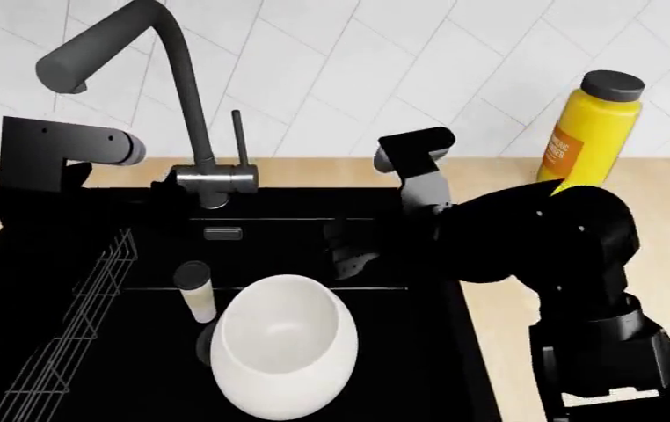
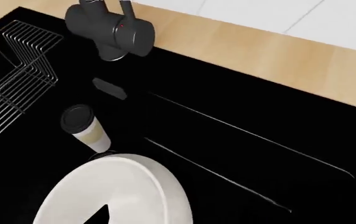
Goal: Pick the cup and bowl from the sink and place them on the counter for drying.
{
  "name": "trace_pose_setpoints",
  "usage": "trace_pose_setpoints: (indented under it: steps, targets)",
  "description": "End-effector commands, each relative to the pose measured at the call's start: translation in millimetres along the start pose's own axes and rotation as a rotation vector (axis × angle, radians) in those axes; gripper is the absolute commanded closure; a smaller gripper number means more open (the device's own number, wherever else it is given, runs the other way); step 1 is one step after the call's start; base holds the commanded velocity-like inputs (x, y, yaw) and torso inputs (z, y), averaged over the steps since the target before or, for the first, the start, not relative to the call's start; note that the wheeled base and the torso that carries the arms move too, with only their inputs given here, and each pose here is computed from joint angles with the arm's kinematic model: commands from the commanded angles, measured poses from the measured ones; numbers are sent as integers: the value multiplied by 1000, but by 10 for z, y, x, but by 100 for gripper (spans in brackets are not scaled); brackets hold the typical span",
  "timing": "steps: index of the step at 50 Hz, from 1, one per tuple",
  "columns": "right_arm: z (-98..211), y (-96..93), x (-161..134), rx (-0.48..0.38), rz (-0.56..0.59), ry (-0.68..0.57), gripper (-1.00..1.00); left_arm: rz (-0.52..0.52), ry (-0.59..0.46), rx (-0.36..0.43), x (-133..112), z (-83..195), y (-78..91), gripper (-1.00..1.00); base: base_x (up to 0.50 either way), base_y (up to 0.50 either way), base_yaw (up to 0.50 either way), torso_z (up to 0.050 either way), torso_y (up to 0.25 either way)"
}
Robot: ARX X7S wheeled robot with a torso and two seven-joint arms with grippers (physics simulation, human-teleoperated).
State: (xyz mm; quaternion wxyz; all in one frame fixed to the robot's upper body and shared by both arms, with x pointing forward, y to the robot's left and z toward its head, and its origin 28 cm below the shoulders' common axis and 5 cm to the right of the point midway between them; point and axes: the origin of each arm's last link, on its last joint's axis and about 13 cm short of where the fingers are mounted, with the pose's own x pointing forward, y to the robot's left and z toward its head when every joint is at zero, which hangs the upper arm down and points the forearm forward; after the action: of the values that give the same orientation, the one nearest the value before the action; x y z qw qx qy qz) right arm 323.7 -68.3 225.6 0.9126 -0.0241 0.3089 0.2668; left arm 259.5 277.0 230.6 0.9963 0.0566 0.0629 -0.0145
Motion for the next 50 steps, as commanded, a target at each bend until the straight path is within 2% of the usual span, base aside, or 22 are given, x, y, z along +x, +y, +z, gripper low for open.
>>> trace_pose_setpoints:
  steps: [1,6,7,21,29,33,41,42,46,50]
  targets:
    - [-173,168,441,47,55,168,-100,6,1,-13,-20,-69,-10,-100,0,0,0,0,0]
    - [-184,171,621,40,55,197,-100,-8,2,-21,-76,-96,13,-100,0,0,0,0,0]
    - [-172,157,657,34,24,187,-100,-10,4,-21,-98,-115,28,-100,0,0,0,0,0]
    - [-524,121,1062,49,-34,260,-100,-8,16,-30,-101,-189,25,-100,0,0,0,0,0]
    - [-674,127,1166,46,-32,282,-100,-1,22,-34,-94,-222,2,-100,0,0,0,0,0]
    - [-746,95,1197,48,-52,294,-100,0,25,-35,-145,-239,57,-100,0,0,0,0,0]
    - [-758,99,1209,29,-76,297,-100,-3,26,-31,-121,-229,24,-100,0,0,0,0,0]
    - [-757,100,1209,23,-77,296,100,-3,26,-32,-123,-229,27,-100,0,0,0,0,0]
    - [-720,110,1204,5,-81,285,100,1,26,-33,-170,-234,80,-100,0,0,0,0,0]
    - [-645,102,1113,-26,-74,266,100,3,28,-28,-155,-226,57,-100,0,0,0,0,0]
